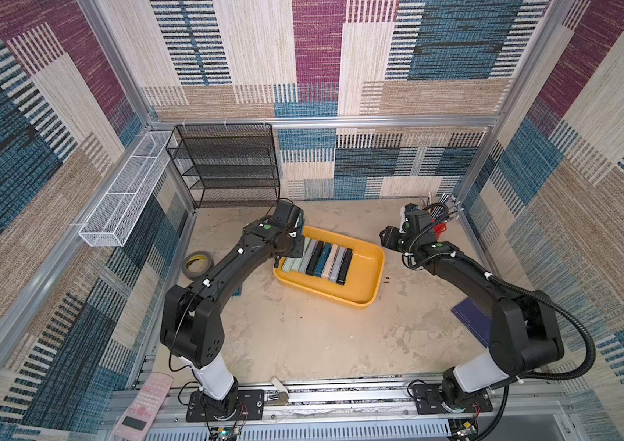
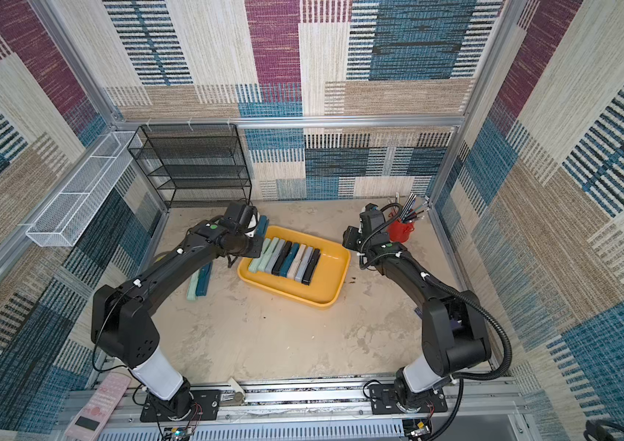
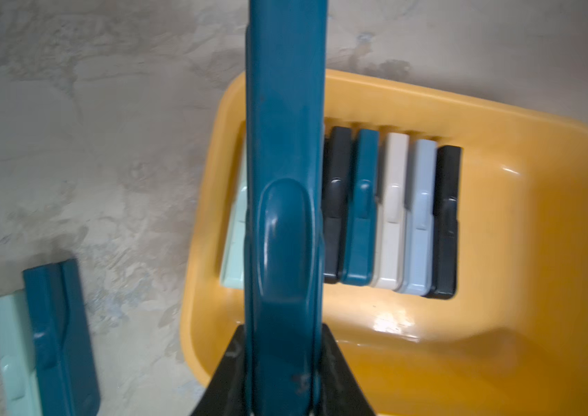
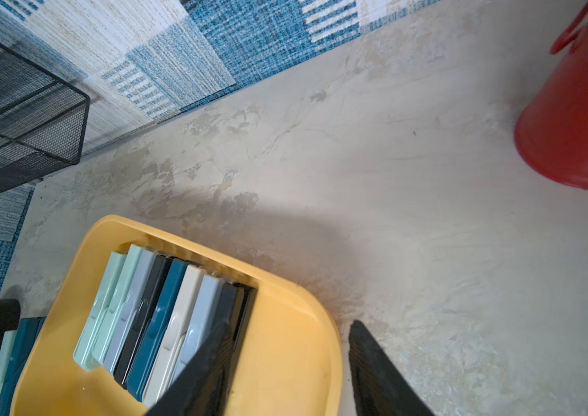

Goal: Put the pruning pliers into the storage box
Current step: Pick up the pruning pliers from the center of the board, then place the pruning pliers in the storage box.

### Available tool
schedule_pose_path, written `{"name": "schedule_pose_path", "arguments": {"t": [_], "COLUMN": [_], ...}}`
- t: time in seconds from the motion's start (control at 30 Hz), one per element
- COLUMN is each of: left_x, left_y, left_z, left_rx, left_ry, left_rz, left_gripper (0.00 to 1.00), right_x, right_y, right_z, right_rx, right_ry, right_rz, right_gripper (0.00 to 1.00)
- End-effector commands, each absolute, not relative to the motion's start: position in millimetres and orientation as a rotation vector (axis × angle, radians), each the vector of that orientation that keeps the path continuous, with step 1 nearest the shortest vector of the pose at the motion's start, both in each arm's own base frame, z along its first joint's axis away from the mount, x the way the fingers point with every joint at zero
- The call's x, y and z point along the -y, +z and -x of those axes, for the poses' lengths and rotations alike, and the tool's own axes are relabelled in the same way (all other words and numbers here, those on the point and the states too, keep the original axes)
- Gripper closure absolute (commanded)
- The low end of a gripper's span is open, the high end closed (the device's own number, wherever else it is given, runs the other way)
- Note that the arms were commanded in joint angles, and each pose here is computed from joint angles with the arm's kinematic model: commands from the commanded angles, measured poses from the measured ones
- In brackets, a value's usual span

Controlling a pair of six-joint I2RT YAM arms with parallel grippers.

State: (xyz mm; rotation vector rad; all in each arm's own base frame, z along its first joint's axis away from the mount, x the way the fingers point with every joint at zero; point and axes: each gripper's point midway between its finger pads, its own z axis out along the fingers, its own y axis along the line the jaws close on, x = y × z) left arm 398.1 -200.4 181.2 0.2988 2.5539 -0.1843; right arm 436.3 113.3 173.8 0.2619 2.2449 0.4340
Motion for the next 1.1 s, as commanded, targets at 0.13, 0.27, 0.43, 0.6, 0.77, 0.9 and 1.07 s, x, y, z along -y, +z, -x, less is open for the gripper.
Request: {"name": "schedule_pose_path", "arguments": {"t": [0.13, 0.27, 0.43, 0.6, 0.77, 0.9, 1.07], "left_x": [279.4, 325.5, 360.3, 375.3, 384.1, 384.7, 388.1], "left_y": [166.3, 152.6, 139.5, 122.0, 101.6, 88.6, 80.6], "left_z": [-372.7, -359.4, -350.8, -344.7, -342.6, -346.5, -356.4], "left_rx": [-2.603, -2.622, -2.655, -2.678, -2.711, -2.725, -2.711], "left_ry": [-0.318, -0.366, -0.406, -0.383, -0.358, -0.316, -0.28], "left_rz": [-0.452, -0.526, -0.525, -0.538, -0.523, -0.499, -0.481], "left_gripper": [0.8, 0.81, 0.81, 0.8, 0.8, 0.8, 0.79], "right_x": [-90.0, -78.1, -69.7, -67.1, -68.5, -69.1, -69.6], "right_y": [192.2, 192.4, 196.2, 188.4, 181.3, 178.9, 172.3], "right_z": [-427.1, -422.3, -417.0, -411.1, -410.5, -410.7, -409.1], "right_rx": [-2.159, -2.151, -2.128, -2.138, -2.153, -2.157, -2.172], "right_ry": [0.431, 0.425, 0.43, 0.437, 0.453, 0.457, 0.462], "right_rz": [-0.305, -0.323, -0.339, -0.349, -0.348, -0.343, -0.345], "right_gripper": [0.46, 0.46, 0.46, 0.47, 0.47, 0.47, 0.47]}}
